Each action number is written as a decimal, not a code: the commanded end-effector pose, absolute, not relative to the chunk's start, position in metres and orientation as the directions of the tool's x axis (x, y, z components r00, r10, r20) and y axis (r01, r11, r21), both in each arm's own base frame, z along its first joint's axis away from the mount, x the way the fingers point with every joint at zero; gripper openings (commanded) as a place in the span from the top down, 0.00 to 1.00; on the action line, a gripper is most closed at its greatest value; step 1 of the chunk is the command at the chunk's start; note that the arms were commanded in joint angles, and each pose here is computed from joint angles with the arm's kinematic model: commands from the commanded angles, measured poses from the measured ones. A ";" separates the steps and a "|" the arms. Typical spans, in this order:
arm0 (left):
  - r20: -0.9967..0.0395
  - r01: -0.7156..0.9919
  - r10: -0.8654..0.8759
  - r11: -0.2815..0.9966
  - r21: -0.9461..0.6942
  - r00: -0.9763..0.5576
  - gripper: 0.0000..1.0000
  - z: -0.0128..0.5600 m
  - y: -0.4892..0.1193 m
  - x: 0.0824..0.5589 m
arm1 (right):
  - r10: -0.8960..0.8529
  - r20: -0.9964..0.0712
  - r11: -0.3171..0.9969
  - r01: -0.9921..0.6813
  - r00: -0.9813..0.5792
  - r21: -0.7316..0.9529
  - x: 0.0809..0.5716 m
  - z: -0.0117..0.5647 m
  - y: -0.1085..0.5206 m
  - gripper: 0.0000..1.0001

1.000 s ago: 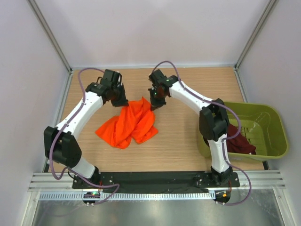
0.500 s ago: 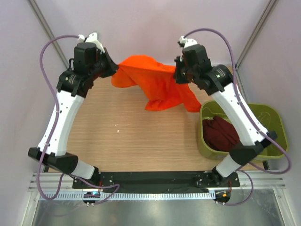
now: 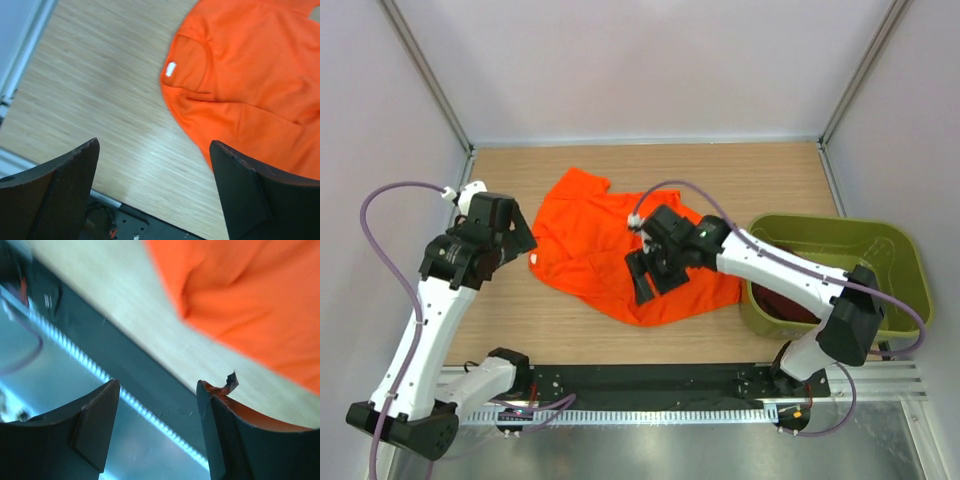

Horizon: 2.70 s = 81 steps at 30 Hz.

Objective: Fold and stack the t-shirts
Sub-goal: Flatten the tshirt out

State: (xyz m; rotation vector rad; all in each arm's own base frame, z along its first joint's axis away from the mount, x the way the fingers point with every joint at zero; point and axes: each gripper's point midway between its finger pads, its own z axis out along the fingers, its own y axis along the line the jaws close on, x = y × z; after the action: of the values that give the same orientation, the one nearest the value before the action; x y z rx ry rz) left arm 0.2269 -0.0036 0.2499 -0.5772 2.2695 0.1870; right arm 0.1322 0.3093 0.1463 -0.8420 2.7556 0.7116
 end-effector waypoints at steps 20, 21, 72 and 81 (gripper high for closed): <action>-0.207 -0.605 -0.630 0.777 -0.176 -0.749 0.20 0.068 -0.116 0.331 | -0.171 -0.279 0.977 -0.200 -0.945 0.077 0.298 0.105 0.239 0.34; -0.179 -0.627 -0.641 0.768 -0.135 -0.746 0.20 0.060 -0.110 0.328 | -0.163 -0.280 0.978 -0.193 -0.946 0.081 0.302 0.106 0.238 0.34; -0.316 -0.144 -0.121 0.988 0.051 -0.941 0.43 0.054 -0.203 0.353 | -0.067 -0.320 0.988 -0.107 -0.945 0.109 0.242 0.143 0.162 0.42; -0.324 -0.159 -0.116 0.981 0.108 -0.939 0.54 0.047 -0.194 0.357 | -0.071 -0.334 0.987 -0.115 -0.940 0.112 0.242 0.148 0.162 0.42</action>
State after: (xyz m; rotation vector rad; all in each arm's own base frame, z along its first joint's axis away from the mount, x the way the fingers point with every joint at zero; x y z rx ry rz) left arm 0.3440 -0.1978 0.0409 -0.1667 2.8508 0.1478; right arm 0.2363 0.1594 0.1324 -0.1448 2.8597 0.1568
